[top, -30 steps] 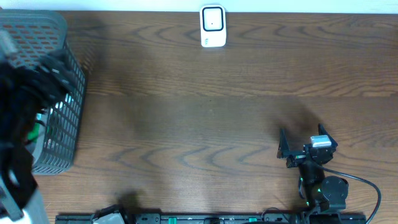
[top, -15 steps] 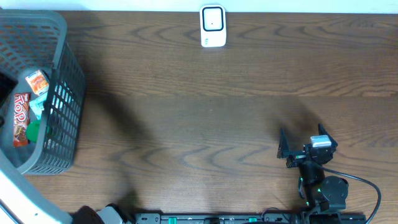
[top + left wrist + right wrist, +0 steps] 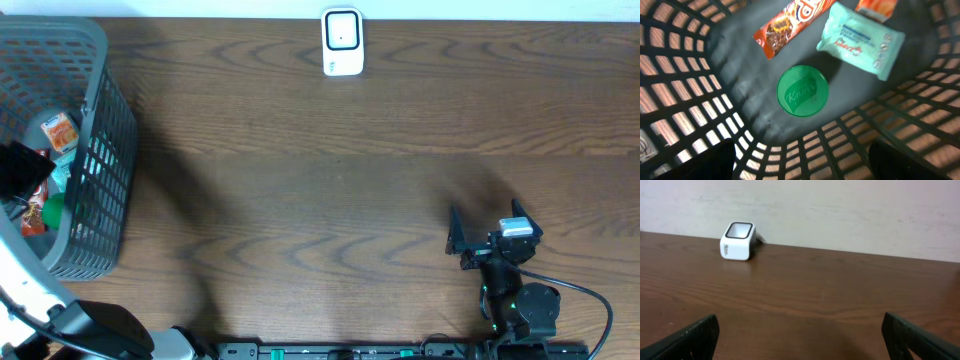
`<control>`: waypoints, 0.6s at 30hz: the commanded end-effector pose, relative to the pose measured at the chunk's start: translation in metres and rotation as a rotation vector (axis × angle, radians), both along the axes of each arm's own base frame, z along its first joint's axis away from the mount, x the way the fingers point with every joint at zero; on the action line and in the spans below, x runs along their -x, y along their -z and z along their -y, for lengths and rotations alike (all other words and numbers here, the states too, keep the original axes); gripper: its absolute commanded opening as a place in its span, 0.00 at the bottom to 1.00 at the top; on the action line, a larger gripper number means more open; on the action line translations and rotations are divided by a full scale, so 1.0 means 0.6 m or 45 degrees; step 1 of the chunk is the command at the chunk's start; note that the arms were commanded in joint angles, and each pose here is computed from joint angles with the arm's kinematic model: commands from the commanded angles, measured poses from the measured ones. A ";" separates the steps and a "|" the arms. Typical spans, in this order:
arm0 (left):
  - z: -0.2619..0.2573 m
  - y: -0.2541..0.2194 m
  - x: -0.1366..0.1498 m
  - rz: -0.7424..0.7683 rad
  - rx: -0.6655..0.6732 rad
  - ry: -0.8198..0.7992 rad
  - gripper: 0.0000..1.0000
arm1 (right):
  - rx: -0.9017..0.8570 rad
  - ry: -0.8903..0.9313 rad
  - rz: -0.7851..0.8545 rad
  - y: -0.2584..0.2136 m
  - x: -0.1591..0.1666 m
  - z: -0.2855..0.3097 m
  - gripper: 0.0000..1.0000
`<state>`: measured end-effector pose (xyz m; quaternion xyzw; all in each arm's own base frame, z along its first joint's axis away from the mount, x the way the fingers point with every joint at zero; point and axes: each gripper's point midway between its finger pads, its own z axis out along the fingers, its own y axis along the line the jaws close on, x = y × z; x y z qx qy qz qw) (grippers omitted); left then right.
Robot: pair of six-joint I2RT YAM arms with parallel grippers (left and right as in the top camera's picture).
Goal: Scan the item barcode
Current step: 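Reach the left gripper into the basket above the green-lidded jar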
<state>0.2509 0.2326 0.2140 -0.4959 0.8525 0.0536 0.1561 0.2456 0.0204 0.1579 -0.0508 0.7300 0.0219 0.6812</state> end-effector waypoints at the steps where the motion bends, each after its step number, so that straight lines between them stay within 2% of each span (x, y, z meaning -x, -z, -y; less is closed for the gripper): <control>1: -0.005 0.036 0.013 -0.062 0.004 0.002 0.86 | 0.011 0.004 0.001 0.001 0.000 0.001 0.99; 10: -0.028 0.097 0.028 -0.085 0.026 -0.052 0.86 | 0.011 0.004 0.001 0.001 0.000 0.001 0.99; 18: -0.043 0.110 0.029 -0.086 0.038 -0.079 0.86 | 0.011 0.004 0.001 0.001 0.000 0.001 0.99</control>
